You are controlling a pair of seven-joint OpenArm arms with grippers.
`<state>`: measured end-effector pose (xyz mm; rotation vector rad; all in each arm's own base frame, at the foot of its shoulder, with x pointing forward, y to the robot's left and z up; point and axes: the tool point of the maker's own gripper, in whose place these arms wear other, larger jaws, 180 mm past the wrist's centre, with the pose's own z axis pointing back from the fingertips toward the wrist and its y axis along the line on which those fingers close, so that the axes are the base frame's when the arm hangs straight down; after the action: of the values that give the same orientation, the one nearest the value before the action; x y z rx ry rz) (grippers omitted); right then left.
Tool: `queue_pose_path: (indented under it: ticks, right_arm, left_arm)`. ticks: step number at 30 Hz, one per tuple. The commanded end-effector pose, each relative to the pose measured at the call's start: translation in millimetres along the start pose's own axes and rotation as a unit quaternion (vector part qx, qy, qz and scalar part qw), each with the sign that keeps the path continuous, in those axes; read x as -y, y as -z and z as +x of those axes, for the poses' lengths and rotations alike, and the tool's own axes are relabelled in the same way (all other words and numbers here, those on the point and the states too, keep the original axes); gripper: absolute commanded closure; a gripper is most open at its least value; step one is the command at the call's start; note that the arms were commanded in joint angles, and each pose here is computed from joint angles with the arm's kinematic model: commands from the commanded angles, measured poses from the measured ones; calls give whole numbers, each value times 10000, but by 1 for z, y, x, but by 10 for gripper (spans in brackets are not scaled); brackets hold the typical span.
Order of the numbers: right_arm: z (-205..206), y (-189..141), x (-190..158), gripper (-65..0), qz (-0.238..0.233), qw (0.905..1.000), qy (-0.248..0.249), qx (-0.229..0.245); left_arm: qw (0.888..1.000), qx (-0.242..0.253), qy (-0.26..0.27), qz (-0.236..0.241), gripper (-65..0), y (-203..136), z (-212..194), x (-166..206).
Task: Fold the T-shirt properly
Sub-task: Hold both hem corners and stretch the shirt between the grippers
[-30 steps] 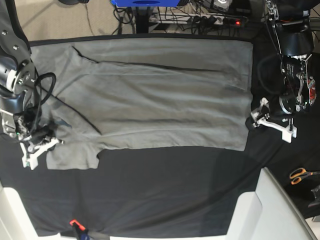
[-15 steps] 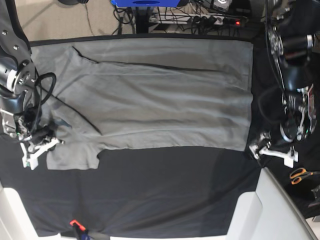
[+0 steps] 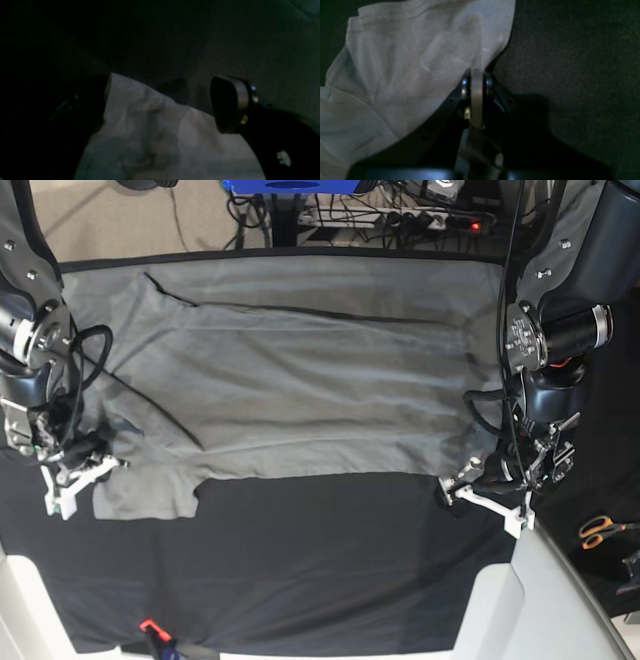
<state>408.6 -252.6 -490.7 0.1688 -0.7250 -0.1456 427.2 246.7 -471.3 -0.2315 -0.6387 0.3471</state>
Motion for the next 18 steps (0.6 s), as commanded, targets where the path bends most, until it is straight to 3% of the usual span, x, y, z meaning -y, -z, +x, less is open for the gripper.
queue_pose_path:
  ticks: [1,8,10,18]
  right_arm:
    - [31,-4,8,0,-57,9994,-24,344]
    - [23,-4,9,0,-69,9996,-19,284]
    - [23,-4,9,0,-69,9996,-19,284]
    - [15,-4,11,0,-82,9997,-13,217]
  left_arm:
    - [9999,-116,0,47,-624,0,-5,-2]
    - [9999,-131,-1,95,-620,-1,-8,-8]
    - [9999,-128,-1,102,-578,-1,-8,-8]
    - [9997,35,-36,257,-72,-2,-18,-26]
